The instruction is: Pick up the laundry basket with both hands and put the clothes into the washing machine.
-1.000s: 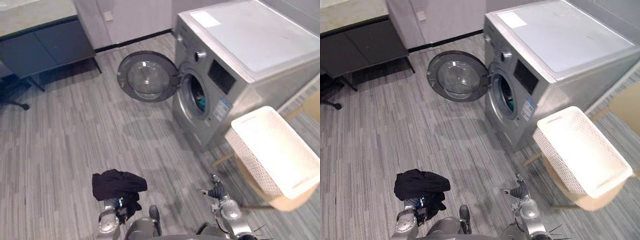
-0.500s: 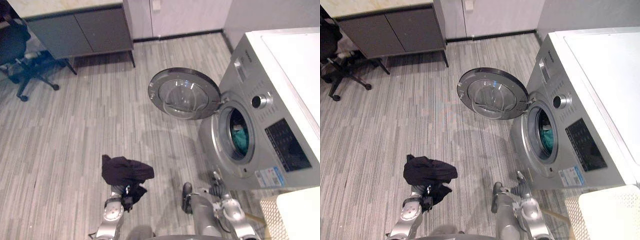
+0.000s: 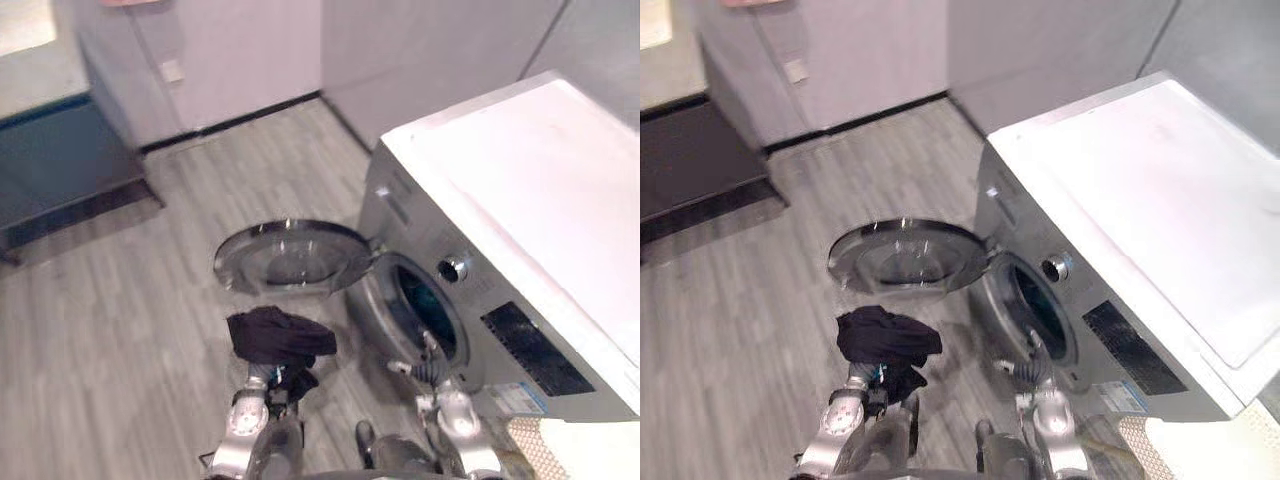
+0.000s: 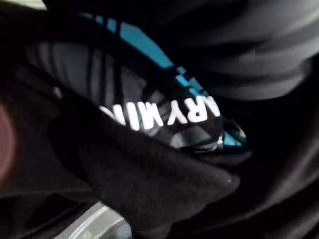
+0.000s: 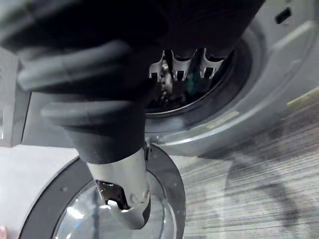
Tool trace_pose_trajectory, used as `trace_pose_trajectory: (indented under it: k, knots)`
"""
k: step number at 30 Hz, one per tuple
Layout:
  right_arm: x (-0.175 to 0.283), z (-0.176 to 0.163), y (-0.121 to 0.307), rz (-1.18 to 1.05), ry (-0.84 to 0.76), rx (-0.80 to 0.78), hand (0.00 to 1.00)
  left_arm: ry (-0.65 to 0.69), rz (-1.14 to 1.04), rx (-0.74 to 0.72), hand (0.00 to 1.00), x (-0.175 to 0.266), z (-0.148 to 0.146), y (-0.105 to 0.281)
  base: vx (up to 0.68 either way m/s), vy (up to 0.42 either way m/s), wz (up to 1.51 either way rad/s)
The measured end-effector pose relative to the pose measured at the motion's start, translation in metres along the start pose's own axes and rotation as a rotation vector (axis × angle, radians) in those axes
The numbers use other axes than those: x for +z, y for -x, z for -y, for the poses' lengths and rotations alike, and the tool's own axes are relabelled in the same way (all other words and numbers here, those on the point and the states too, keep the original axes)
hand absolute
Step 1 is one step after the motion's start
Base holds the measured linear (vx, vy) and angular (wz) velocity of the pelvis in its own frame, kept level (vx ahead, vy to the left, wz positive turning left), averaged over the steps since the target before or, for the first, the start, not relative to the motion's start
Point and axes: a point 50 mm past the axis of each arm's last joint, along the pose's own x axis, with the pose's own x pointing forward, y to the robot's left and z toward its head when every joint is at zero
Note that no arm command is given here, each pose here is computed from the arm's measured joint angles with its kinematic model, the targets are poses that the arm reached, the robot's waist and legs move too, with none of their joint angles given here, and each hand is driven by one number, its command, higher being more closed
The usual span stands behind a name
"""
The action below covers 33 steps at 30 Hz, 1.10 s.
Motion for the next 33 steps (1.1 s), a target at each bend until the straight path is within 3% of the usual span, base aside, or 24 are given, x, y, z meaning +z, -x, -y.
trace_pose_trajectory:
  k: [7,14,22,29,33]
  knots:
    - [-0.005,-0.01,-0.013,-0.058,0.035,0.043,0.0,-0.014,0.047,0.017,1.0,0.011,-0.009,-0.005,0.01,0.169,-1.22]
    - [-0.018,-0.002,-0.008,-0.106,0.056,0.029,0.0,-0.01,0.021,0.098,1.0,0.006,-0.031,-0.007,0.09,-0.111,-0.46]
    - [-0.012,0.024,-0.017,-0.101,0.025,-0.073,0.0,0.081,-0.054,0.067,1.0,-0.006,-0.013,-0.009,0.08,0.063,-0.79]
    - [0.029,0.017,-0.04,0.019,-0.049,-0.102,0.0,0.109,0.13,0.029,1.0,0.049,-0.002,-0.035,-0.15,0.129,-0.74]
    - [0.064,0.016,-0.048,0.14,-0.091,-0.136,0.0,0.16,0.285,0.025,1.0,0.104,0.006,-0.057,-0.28,0.068,-0.33]
